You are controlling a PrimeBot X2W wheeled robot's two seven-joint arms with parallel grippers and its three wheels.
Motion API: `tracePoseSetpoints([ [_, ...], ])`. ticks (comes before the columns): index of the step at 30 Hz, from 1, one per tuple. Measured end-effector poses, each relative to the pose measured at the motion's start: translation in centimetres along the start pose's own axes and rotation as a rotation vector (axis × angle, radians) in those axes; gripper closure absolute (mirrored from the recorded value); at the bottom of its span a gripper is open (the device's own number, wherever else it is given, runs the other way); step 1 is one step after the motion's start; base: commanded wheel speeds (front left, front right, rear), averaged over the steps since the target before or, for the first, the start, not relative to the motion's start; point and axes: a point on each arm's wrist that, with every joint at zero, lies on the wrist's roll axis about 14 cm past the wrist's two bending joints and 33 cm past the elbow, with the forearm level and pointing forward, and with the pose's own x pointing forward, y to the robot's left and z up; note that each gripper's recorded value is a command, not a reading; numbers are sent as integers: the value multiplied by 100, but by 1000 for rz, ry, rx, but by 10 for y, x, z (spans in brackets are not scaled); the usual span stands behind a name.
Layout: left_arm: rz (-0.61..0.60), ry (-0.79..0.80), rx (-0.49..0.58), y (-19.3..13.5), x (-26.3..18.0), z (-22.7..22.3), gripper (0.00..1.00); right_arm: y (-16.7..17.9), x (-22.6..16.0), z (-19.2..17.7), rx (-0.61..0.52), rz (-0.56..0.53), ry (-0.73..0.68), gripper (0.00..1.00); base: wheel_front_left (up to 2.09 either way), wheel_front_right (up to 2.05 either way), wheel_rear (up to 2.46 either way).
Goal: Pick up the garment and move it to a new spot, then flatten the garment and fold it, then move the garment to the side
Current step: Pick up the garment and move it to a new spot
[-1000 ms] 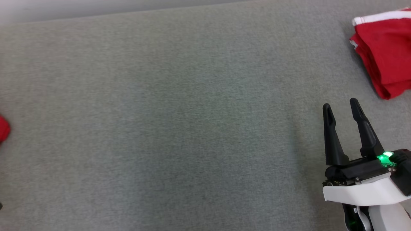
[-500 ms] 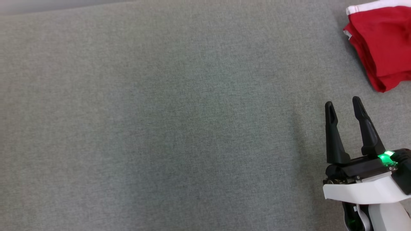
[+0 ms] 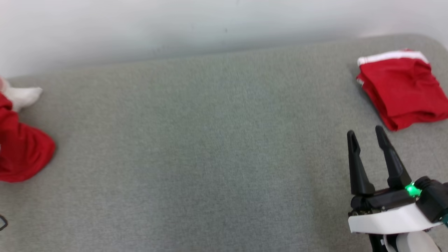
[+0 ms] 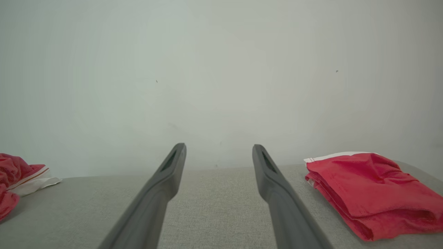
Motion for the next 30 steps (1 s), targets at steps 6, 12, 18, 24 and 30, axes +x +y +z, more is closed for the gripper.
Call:
tracePoseSetpoints([
  [6,-93,-163,105,-33,-35,57,100,13,-16,17,19,18,-33,0,0,0,0],
  [12,-275,-315,162,-103,-84,94,100,17,-36,39,34,17,-86,0,0,0,0],
  [18,-486,-448,205,-171,-138,123,100,15,-47,62,13,14,-146,0,0,0,0],
  [24,-693,-485,202,-234,-180,110,100,4,-57,70,-4,-20,-164,0,0,0,0],
  [30,-850,-462,221,-294,-211,53,100,-10,-66,69,-16,-64,-156,0,0,0,0],
])
